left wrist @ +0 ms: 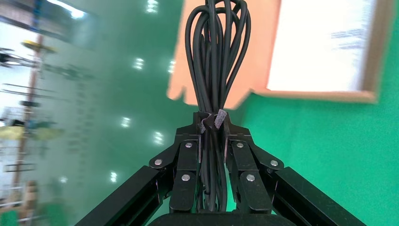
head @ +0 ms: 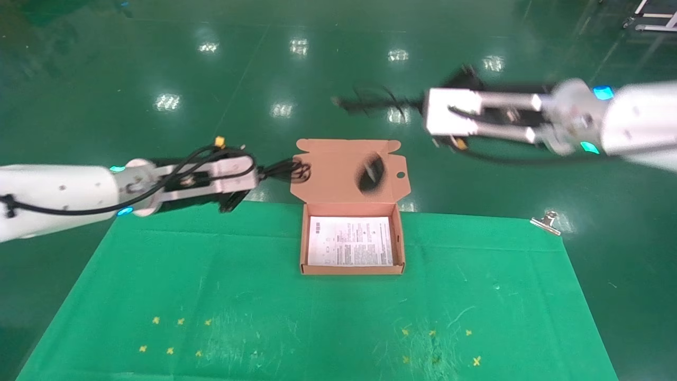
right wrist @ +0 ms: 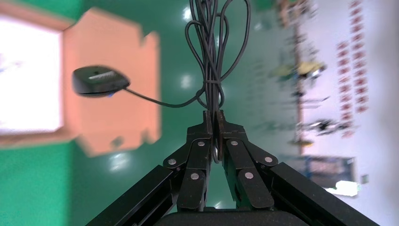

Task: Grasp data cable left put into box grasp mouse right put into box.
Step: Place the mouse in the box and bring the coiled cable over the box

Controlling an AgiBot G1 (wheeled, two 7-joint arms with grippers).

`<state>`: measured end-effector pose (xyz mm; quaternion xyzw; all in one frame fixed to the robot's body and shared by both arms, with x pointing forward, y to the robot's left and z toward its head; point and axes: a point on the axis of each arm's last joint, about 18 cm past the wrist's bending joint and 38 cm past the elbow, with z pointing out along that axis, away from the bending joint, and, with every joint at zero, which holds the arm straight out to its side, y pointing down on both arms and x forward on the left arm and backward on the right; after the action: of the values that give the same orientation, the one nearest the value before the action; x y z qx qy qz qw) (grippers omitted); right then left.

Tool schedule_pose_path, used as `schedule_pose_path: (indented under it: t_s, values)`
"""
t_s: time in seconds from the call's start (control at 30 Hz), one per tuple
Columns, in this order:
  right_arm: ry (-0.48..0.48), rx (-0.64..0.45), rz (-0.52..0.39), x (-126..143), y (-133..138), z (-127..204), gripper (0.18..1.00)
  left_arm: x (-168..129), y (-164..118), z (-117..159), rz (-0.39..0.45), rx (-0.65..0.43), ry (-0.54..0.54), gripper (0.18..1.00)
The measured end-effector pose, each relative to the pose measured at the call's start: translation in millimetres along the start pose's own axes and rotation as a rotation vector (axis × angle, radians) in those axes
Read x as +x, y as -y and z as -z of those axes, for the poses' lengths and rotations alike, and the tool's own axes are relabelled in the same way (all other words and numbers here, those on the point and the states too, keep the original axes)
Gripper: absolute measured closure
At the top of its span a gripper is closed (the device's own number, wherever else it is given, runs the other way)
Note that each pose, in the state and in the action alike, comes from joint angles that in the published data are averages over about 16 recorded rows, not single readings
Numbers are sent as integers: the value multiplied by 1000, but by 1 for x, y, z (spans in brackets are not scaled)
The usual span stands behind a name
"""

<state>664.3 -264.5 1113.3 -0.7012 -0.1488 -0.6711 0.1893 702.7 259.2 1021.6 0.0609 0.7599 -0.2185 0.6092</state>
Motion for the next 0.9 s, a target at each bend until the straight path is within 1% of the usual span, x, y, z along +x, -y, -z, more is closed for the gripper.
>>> schedule_pose_path:
  t_s: [0.2,0.37,0.47,0.6,0.9]
  values:
    - [-71,56,13,36,20,-18,984,-24,14,-3,-9,4,91,926]
    - [-91,84,8,49,27,-28,984,-36,16,-4,-1,-6,133,927]
    - [-85,94,1,47,28,-32,984,-37,12,-4,5,-22,140,927]
    - [-65,99,-7,39,28,-36,984,-36,2,-4,10,-54,141,927]
    - [6,105,-43,4,28,-53,984,-29,-34,3,18,-177,137,927]
